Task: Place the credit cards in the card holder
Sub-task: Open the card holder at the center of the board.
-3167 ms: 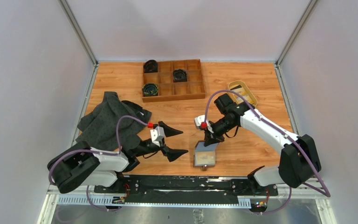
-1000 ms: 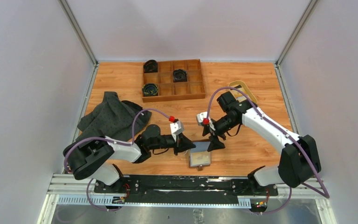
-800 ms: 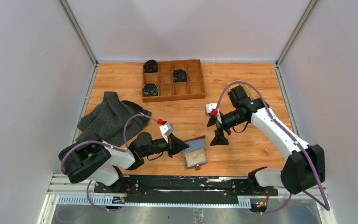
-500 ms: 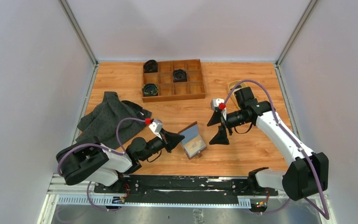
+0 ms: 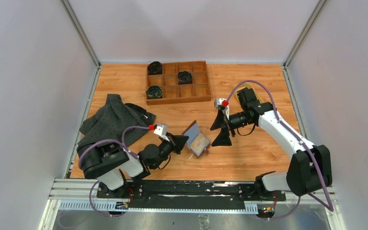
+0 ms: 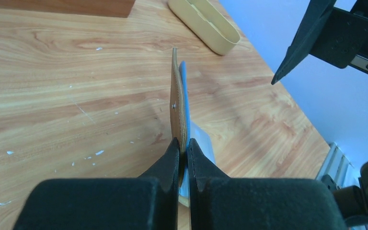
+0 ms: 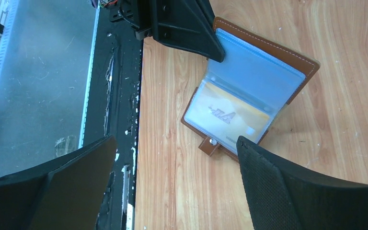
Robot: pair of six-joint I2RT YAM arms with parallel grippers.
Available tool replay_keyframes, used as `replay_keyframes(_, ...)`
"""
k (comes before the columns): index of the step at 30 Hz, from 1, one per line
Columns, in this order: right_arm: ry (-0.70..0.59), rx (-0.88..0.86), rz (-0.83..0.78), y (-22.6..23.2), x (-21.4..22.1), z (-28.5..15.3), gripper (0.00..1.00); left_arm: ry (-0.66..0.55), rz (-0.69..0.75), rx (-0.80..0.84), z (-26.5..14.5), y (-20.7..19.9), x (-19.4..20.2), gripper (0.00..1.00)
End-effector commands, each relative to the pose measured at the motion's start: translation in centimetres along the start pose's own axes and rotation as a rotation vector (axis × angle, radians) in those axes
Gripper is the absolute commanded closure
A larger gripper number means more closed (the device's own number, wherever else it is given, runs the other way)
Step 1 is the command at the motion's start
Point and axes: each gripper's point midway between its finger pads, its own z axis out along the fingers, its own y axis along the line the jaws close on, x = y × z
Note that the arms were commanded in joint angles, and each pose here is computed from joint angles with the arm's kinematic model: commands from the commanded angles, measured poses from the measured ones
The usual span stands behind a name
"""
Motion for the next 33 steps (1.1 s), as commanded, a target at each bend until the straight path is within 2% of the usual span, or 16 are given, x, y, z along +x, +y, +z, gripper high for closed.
replay_keyframes(1,0.001,0.001,0.088,-0.9,0.7,0.3,0.02,-0.088,-0.074,-0.062,1.3,0.1,-1.0,1.00)
replay_keyframes(4,0.008,0.004,0.121,-1.4,1.0,0.6,0.06,-0.091,-0.101,-0.097,1.5,0.7,-0.5,1.00)
replay_keyframes(7,0.022,0.032,0.164,-2.4,1.5,0.9,0.15,-0.103,-0.111,-0.135,1.6,1.3,-0.3,1.00)
replay_keyframes(14,0.058,0.060,0.247,-4.1,2.6,2.2,0.51,-0.095,-0.149,-0.164,2.3,1.7,0.8,1.00)
replay_keyframes(22,0.200,0.129,0.354,-7.0,5.2,5.2,0.87,-0.079,-0.185,-0.196,2.4,2.4,2.1,1.00)
replay_keyframes(30,0.245,0.071,0.459,-8.5,6.1,8.1,0.91,-0.055,-0.233,-0.220,2.2,3.0,3.4,1.00)
replay_keyframes(33,0.262,0.073,0.495,-9.3,6.8,8.6,0.90,-0.048,-0.239,-0.225,2.0,3.1,3.7,0.94)
